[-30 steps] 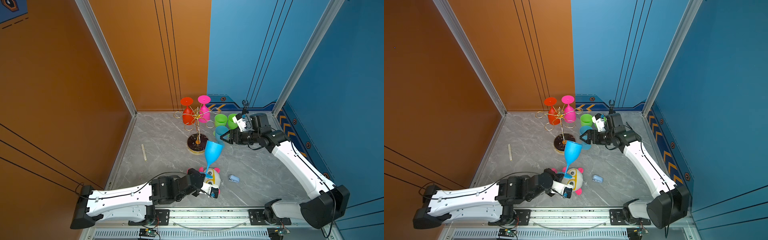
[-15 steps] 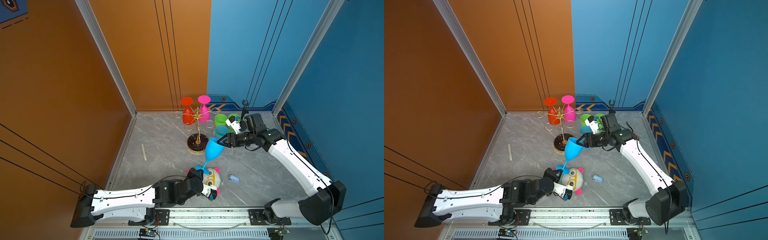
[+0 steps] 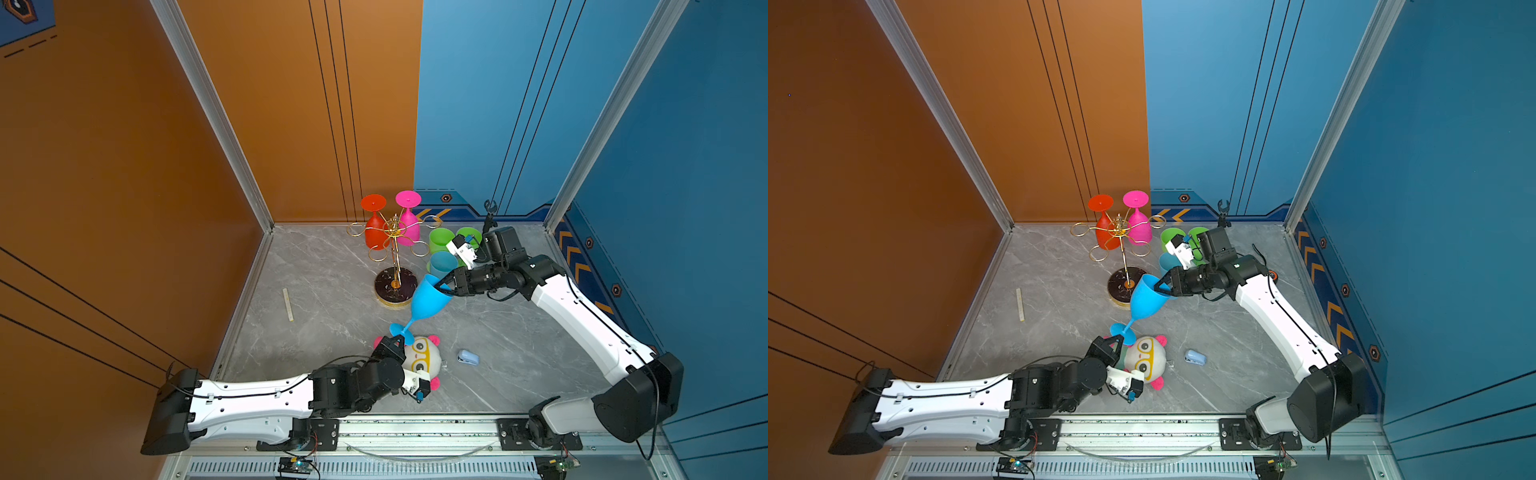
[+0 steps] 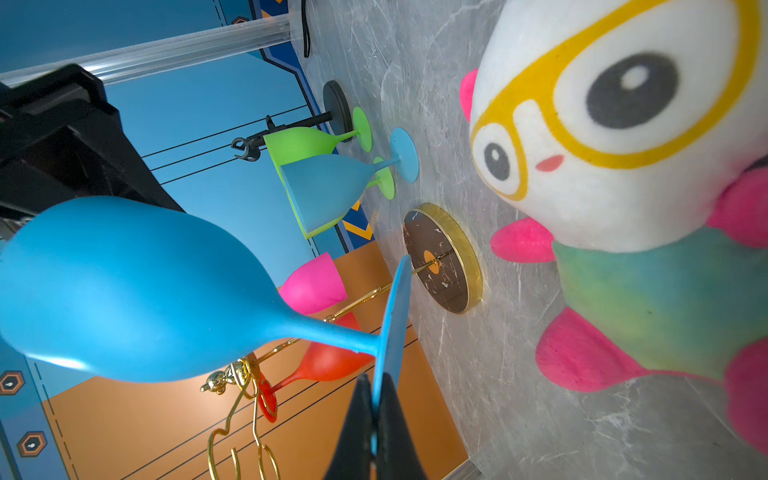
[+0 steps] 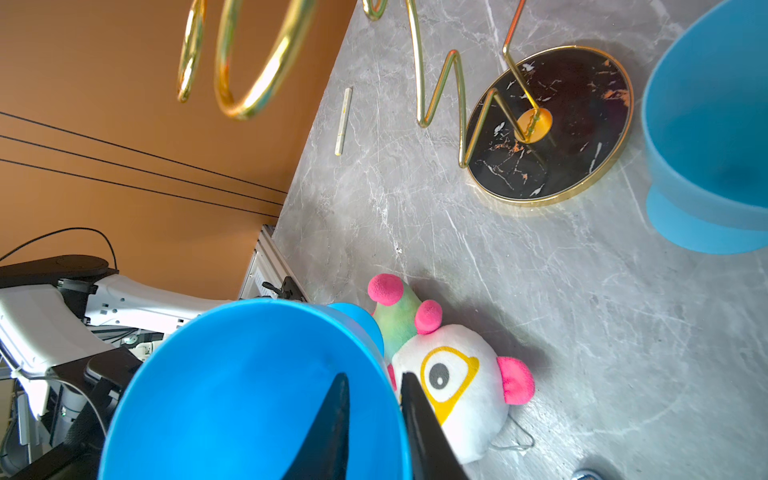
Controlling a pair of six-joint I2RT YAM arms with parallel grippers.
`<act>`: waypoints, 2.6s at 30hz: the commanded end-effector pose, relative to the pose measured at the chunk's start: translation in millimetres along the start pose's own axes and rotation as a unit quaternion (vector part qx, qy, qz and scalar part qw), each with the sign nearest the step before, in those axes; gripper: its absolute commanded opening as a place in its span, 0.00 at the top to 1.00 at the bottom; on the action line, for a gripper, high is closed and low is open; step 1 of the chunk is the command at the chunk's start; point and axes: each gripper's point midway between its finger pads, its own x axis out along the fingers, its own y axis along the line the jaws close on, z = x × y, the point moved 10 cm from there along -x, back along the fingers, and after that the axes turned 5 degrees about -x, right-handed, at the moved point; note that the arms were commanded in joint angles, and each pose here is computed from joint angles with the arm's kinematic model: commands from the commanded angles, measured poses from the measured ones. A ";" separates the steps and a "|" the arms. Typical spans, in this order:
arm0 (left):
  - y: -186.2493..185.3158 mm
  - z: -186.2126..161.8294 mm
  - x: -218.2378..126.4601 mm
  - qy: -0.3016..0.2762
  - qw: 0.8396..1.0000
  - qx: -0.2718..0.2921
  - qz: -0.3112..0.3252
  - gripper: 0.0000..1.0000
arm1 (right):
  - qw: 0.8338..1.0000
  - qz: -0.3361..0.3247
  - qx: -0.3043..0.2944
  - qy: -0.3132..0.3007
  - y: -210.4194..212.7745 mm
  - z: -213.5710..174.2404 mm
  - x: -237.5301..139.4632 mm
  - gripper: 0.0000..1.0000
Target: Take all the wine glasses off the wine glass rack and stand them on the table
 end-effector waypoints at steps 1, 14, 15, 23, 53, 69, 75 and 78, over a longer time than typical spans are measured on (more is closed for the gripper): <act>11.7 -0.9 -4.2 0.005 0.999 -0.029 0.046 0.98 | 1.000 0.010 -0.007 0.016 5.6 -2.6 0.3 0.85; 6.5 -4.2 -7.2 0.001 0.998 -0.034 0.047 0.71 | 1.000 -0.004 -0.013 0.009 4.7 -1.8 -3.8 0.97; 5.5 -4.4 -7.1 0.001 0.998 -0.033 0.046 0.69 | 1.000 -0.007 -0.014 0.008 4.6 -1.7 -4.7 0.98; 13.9 -3.5 -10.7 -0.006 0.993 -0.106 0.055 0.57 | 0.997 -0.069 -0.028 -0.029 3.6 2.9 -23.1 1.00; 36.5 -87.6 -48.6 0.063 0.780 -0.611 0.120 0.19 | 0.921 -0.390 -0.016 -0.010 -46.7 11.8 -72.1 1.00; 26.5 -118.8 -43.6 0.113 0.715 -0.683 0.095 0.07 | 0.884 -0.467 0.014 0.016 -100.1 47.8 -57.5 1.00; 21.5 -126.5 -45.9 0.128 0.699 -0.697 0.093 0.05 | 0.879 -0.476 0.021 0.023 -120.6 66.6 -45.8 1.00; 21.1 -127.9 -47.5 0.127 0.696 -0.700 0.096 0.05 | 0.879 -0.476 0.028 0.029 -131.8 72.5 -39.3 1.00</act>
